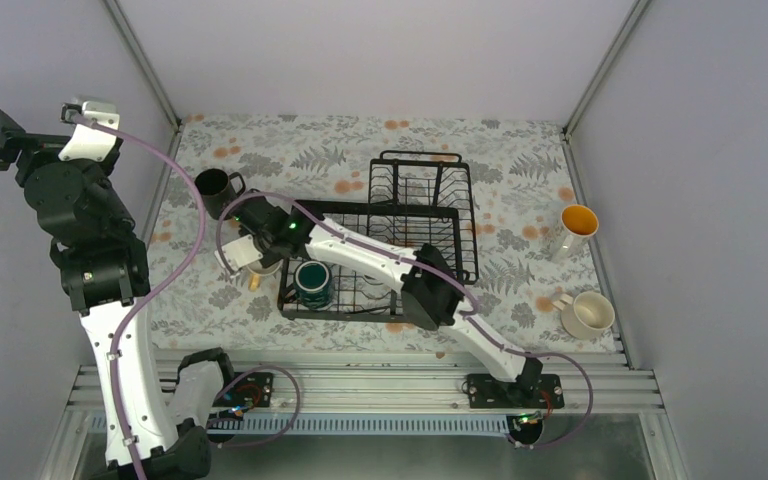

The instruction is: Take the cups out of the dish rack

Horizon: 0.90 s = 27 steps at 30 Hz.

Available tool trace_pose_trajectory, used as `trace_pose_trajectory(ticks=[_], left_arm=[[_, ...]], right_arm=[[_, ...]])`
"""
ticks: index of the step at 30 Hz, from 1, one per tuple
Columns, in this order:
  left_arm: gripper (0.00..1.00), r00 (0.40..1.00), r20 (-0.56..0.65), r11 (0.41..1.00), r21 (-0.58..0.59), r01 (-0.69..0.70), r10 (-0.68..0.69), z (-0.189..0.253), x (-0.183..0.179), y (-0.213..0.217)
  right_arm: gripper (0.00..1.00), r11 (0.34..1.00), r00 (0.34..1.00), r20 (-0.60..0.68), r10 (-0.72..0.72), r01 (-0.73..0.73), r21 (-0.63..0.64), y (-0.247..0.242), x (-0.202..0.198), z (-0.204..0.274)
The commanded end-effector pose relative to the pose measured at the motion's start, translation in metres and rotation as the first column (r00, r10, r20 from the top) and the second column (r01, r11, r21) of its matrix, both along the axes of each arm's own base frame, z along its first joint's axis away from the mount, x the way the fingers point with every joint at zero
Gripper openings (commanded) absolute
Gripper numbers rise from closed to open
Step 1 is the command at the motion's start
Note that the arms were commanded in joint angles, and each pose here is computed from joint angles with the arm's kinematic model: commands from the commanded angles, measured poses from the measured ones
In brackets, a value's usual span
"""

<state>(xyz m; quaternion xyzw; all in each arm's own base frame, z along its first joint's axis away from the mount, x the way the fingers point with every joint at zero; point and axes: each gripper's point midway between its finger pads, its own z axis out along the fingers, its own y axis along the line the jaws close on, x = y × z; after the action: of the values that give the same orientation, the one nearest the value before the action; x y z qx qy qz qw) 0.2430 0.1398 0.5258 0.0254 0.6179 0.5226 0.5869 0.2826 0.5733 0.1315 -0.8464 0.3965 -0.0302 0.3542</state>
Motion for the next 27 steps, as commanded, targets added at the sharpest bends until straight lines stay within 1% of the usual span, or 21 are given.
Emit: trace_pose_trajectory(ticks=[1, 8, 9, 11, 15, 16, 17, 18, 20, 22, 24, 27], left_arm=[[1.00, 0.998, 0.037, 0.998, -0.027, 0.055, -0.054, 0.005, 0.002, -0.006], [1.00, 0.997, 0.013, 0.997, -0.029, 0.078, -0.078, -0.002, 0.003, -0.010], [1.00, 0.997, 0.008, 0.996, -0.031, 0.081, -0.081, -0.004, 0.003, -0.010], [1.00, 0.996, -0.008, 0.996, -0.036, 0.087, -0.088, -0.008, 0.005, -0.011], [1.00, 0.994, -0.020, 0.994, -0.040, 0.103, -0.104, -0.014, 0.006, -0.013], [1.00, 0.994, -0.022, 0.993, -0.043, 0.110, -0.111, -0.015, 0.007, -0.014], [1.00, 0.993, -0.023, 0.992, -0.045, 0.116, -0.117, -0.015, 0.007, -0.015], [1.00, 0.992, -0.025, 0.991, -0.048, 0.124, -0.125, -0.016, 0.008, -0.016], [1.00, 0.991, -0.024, 0.990, -0.053, 0.128, -0.129, -0.016, 0.009, -0.017], [1.00, 0.990, -0.027, 0.989, -0.064, 0.133, -0.135, -0.018, 0.010, -0.017], [1.00, 0.989, -0.030, 0.987, -0.074, 0.143, -0.146, -0.020, 0.010, -0.018], [1.00, 0.987, -0.035, 0.984, -0.084, 0.156, -0.159, -0.024, 0.012, -0.020]], right_arm=[[0.03, 0.991, 0.991, 0.123, 0.047, -0.061, 0.116, 0.032, 0.003, 0.032], [0.04, 0.992, 0.984, 0.162, 0.072, -0.088, 0.096, 0.041, 0.009, 0.009], [0.05, 0.992, 0.984, 0.164, 0.070, -0.087, 0.096, 0.042, 0.010, 0.007], [0.13, 0.991, 0.984, 0.167, 0.069, -0.086, 0.098, 0.043, 0.011, 0.005], [0.10, 0.994, 0.985, 0.158, 0.074, -0.086, 0.073, 0.041, 0.011, -0.006], [0.11, 0.994, 0.985, 0.156, 0.072, -0.083, 0.067, 0.040, 0.012, -0.008], [0.13, 0.995, 0.986, 0.154, 0.069, -0.079, 0.060, 0.039, 0.012, -0.011], [0.17, 0.996, 0.986, 0.151, 0.067, -0.076, 0.056, 0.038, 0.013, -0.013], [0.30, 0.996, 0.987, 0.149, 0.057, -0.067, 0.061, 0.037, 0.015, -0.011], [0.35, 0.996, 0.986, 0.157, 0.051, -0.062, 0.067, 0.036, 0.017, -0.007], [0.41, 0.996, 0.985, 0.167, 0.039, -0.053, 0.078, 0.036, 0.021, -0.001], [0.44, 0.995, 0.984, 0.177, 0.026, -0.043, 0.095, 0.035, 0.027, 0.006]])
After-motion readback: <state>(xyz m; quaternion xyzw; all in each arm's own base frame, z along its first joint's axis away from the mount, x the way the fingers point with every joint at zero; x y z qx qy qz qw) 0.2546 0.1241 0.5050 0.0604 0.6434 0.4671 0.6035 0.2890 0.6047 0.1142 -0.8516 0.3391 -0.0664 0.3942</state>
